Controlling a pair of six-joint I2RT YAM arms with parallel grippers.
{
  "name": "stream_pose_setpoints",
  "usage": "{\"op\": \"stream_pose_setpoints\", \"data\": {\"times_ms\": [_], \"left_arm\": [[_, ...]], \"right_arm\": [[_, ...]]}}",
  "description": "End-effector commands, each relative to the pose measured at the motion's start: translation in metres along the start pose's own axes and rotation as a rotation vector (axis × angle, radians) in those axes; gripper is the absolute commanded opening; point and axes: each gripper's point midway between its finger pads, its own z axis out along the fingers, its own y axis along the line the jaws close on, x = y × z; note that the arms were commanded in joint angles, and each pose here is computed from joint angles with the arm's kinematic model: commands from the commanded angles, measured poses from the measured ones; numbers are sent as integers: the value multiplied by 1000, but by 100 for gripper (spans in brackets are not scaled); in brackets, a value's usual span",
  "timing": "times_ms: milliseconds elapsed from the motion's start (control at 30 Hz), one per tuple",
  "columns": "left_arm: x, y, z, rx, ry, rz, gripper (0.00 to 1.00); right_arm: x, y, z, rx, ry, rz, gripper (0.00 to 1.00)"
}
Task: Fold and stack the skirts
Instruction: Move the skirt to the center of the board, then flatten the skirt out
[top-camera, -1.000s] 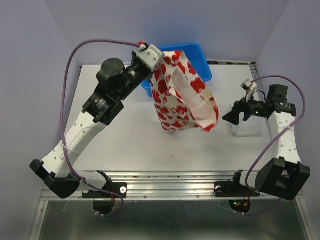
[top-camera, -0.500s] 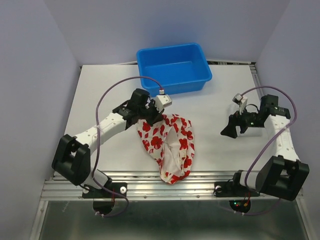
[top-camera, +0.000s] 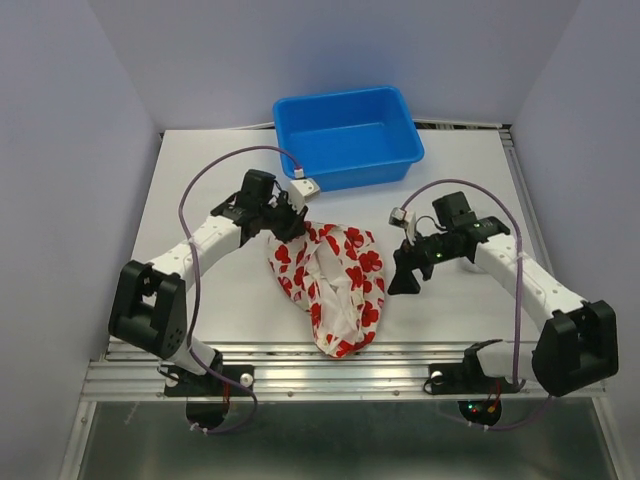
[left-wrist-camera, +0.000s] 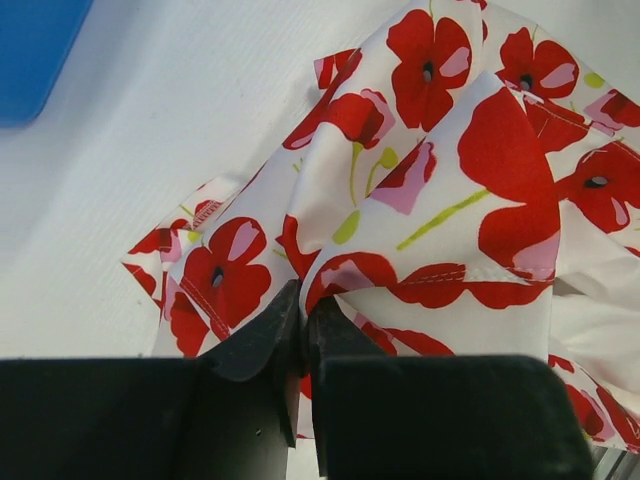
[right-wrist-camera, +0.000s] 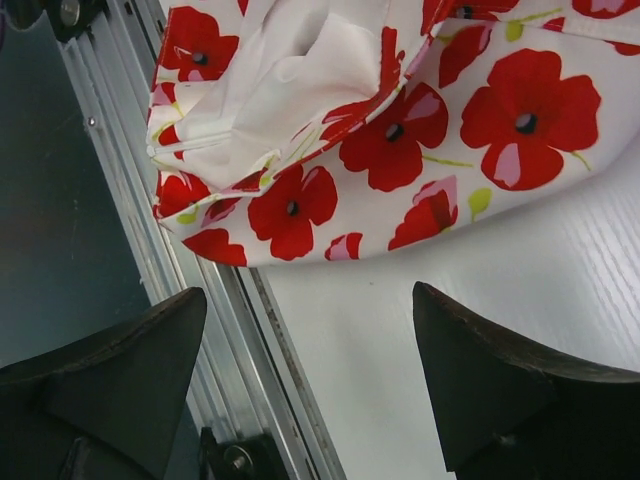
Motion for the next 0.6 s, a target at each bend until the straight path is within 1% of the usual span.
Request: {"op": "stream_pose_setpoints", "data": {"times_ms": [0, 67, 100, 133, 200, 233, 333, 367, 433, 500, 567], "left_arm": [[-6, 2, -18, 1, -19, 8, 24], [-7, 7, -28, -3, -29, 0, 32], [-10, 3, -39, 7, -42, 4, 34], [-13, 0, -51, 3, -47, 6, 39], [-13, -7, -60, 2, -45, -4, 40], [-11, -12, -65, 4, -44, -35, 46], [-3, -28, -79, 2, -44, -137, 47], [9, -35, -79, 12, -25, -173, 47], [11, -42, -87, -2, -45, -197, 48], [9, -34, -96, -65, -57, -210, 50], [7, -34, -100, -71, -55, -223, 52]], "right_arm": [[-14, -7, 30, 35, 4, -16, 89], [-12, -6, 38, 27, 26, -1, 89], [-14, -1, 41, 6, 26, 25, 88], [-12, -1, 44, -2, 33, 67, 88], [-12, 4, 49, -29, 36, 94, 88], [-14, 5, 50, -43, 30, 115, 88], [-18, 11, 61, -75, 29, 168, 87], [-20, 18, 65, -90, 38, 183, 87], [-22, 20, 72, -97, 35, 190, 87], [-18, 27, 82, -99, 55, 203, 86], [-13, 27, 88, -79, 76, 202, 85]]}}
